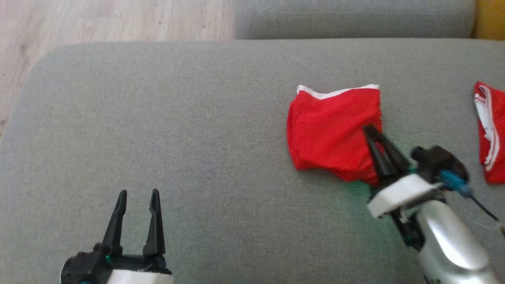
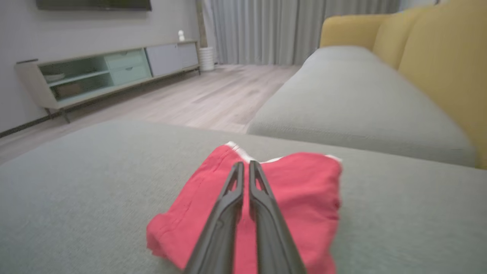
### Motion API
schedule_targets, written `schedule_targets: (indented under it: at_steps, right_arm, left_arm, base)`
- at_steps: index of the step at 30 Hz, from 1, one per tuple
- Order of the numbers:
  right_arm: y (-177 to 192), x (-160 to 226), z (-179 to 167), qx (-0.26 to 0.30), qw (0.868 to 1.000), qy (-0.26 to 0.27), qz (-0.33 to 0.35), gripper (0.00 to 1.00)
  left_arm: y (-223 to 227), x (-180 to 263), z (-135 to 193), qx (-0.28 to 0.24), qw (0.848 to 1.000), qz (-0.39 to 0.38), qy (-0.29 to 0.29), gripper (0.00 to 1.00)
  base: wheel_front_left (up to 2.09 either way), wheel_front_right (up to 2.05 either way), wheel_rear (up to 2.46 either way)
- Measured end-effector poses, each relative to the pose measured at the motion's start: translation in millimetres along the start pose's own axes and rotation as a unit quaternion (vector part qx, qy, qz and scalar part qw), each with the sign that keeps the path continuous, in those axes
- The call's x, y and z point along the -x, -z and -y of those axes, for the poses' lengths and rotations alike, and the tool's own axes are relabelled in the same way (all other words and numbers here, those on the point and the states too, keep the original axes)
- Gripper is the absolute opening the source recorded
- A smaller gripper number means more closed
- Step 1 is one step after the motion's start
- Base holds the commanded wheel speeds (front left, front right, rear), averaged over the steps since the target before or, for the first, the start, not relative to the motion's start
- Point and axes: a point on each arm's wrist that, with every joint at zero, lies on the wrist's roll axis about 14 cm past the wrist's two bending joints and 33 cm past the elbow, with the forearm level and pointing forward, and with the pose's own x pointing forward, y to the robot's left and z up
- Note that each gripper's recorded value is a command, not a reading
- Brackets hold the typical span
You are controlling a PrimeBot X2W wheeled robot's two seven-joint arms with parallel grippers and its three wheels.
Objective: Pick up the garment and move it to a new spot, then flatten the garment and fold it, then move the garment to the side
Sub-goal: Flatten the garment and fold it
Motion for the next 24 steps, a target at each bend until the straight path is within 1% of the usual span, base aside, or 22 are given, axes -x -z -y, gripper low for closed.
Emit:
schedule_targets:
  at_steps: [1,2,5,8,16,20,24]
  right_arm:
    - [-6.9,5.9,8.0,0.000,1.000,0.015,0.014,0.74]
    - [-11.7,12.4,15.6,0.001,0.999,0.030,0.024,0.99]
    - [-21.2,34.5,37.6,0.002,0.996,0.076,0.047,1.00]
    - [-18.3,56.4,50.5,0.002,0.992,0.113,0.052,1.00]
    - [6.4,97.5,55.3,-0.005,0.986,0.166,0.027,1.00]
    - [8.3,110.6,56.4,-0.011,0.982,0.186,0.029,1.00]
    - [9.6,115.9,57.0,-0.018,0.980,0.196,0.031,1.00]
  left_arm:
    - [-0.4,0.6,-0.6,-0.001,1.000,0.001,0.000,1.00]
    - [-0.1,1.3,-0.7,-0.004,1.000,0.000,0.000,1.00]
    - [1.1,2.4,0.1,-0.009,1.000,-0.001,0.003,1.00]
    - [5.1,2.7,2.1,-0.009,1.000,-0.007,0.009,1.00]
    - [19.1,4.0,4.4,-0.016,0.999,-0.031,0.019,1.00]
    - [27.9,4.7,6.6,-0.020,0.998,-0.046,0.028,1.00]
    - [32.3,4.7,8.6,-0.022,0.998,-0.054,0.036,1.00]
  base:
    - [0.00,0.00,0.00]
    - [0.00,0.00,0.00]
    - [0.00,0.00,0.00]
    - [0.00,0.00,0.00]
    - [0.00,0.00,0.00]
    - [0.00,0.00,0.00]
    - [0.00,0.00,0.00]
